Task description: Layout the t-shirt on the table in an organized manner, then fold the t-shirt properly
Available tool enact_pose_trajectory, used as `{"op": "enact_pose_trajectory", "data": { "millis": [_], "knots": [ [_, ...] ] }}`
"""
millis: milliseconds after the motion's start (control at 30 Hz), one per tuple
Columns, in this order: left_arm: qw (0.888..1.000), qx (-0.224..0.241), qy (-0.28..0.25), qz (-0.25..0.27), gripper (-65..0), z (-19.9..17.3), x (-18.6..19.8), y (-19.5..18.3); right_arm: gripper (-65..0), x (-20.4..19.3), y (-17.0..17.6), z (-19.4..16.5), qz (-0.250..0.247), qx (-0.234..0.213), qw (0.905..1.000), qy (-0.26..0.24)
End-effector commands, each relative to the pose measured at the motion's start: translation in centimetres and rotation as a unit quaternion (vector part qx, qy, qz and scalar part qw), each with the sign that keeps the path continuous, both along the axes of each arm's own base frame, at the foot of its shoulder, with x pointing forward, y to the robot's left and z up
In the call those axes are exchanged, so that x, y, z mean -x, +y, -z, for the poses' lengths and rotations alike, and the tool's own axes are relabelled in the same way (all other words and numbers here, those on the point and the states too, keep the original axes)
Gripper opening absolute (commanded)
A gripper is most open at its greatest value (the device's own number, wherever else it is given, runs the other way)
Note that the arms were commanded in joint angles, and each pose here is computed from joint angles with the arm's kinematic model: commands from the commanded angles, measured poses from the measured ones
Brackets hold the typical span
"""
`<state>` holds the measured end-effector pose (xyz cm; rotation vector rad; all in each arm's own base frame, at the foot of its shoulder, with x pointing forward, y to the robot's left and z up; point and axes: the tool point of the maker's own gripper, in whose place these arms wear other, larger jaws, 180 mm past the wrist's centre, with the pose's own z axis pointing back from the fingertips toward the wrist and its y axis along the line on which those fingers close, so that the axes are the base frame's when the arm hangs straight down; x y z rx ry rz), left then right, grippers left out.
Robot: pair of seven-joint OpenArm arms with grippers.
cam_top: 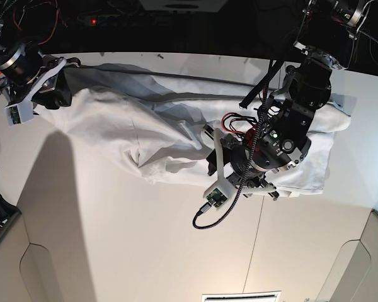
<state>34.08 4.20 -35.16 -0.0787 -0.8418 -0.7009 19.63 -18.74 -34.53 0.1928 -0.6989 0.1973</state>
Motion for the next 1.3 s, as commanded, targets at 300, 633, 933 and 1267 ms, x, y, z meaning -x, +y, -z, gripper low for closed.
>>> {"op": "enact_pose_trajectory", "data": {
  "millis": [300,633,933,1267],
  "knots": [
    [1.0,0.011,-0.023,0.003,-40.6,-1.4,-0.8,-0.3,-51.2,-2.9,-5.5,-1.2,-0.231,0.378,0.8966,-0.008],
    [1.0,0.009,-0.015,0.0,-40.6,-0.7,-0.8,-0.1,-35.2,-1.9,-5.8,-0.5,-0.332,0.429,0.8399,0.022],
    [1.0,0.011,-0.015,-0.004,-40.6,-0.6,-0.9,-0.1,-35.2,-0.4,-3.3,1.0,-0.384,0.41,0.8269,0.027],
    [1.0,0.012,-0.015,-0.009,-40.6,-0.6,-0.9,0.1,-35.2,-1.0,-0.1,1.8,-0.411,0.397,0.8206,0.0]
  ]
}}
